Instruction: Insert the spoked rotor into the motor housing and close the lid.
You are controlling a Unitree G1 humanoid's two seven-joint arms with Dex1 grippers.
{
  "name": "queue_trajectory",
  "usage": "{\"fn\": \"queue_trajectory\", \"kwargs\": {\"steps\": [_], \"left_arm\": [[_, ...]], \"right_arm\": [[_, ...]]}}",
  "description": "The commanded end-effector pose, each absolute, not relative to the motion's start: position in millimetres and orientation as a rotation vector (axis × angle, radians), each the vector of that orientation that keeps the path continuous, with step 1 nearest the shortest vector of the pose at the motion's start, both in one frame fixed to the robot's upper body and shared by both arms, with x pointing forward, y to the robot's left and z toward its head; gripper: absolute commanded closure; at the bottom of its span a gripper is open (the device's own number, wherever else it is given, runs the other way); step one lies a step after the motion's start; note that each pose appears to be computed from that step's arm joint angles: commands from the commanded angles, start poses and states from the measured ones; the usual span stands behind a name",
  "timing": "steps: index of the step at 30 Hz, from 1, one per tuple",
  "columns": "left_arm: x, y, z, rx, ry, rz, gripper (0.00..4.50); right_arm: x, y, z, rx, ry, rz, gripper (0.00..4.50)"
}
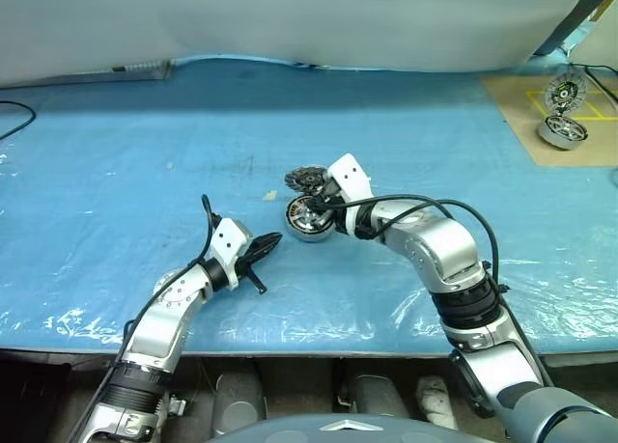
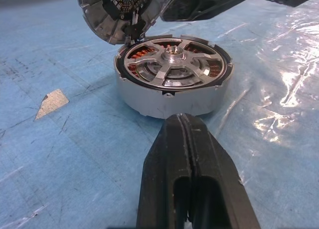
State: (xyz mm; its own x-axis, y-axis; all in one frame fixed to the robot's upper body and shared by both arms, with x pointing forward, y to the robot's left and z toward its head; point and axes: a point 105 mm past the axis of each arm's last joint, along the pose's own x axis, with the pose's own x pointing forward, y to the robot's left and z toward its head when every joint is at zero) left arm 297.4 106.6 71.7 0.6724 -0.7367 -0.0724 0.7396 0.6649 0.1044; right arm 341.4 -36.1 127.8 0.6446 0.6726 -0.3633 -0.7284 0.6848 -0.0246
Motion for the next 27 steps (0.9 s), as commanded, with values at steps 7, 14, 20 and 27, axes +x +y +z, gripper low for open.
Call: {"fn": "queue_trajectory", "kwargs": {"steps": [7, 14, 20, 27], "left_arm": [[297, 107, 84, 0.14, -0.023, -0.835, 4.5], [298, 106, 84, 0.139, -0.023, -0.836, 4.5], [298, 106, 85, 0.14, -0.025, -0.835, 4.5], [299, 105, 85, 0.138, -0.027, -0.841, 4.5]], "right_arm": [[340, -35, 106, -0.161, 0.363, 0.795, 4.47], [338, -36, 97, -0.156, 0.379, 0.792, 4.47], [337, -48, 132, -0.164, 0.276, 0.853, 4.47], [353, -98, 146, -0.451, 0.322, 0.823, 4.47]]}}
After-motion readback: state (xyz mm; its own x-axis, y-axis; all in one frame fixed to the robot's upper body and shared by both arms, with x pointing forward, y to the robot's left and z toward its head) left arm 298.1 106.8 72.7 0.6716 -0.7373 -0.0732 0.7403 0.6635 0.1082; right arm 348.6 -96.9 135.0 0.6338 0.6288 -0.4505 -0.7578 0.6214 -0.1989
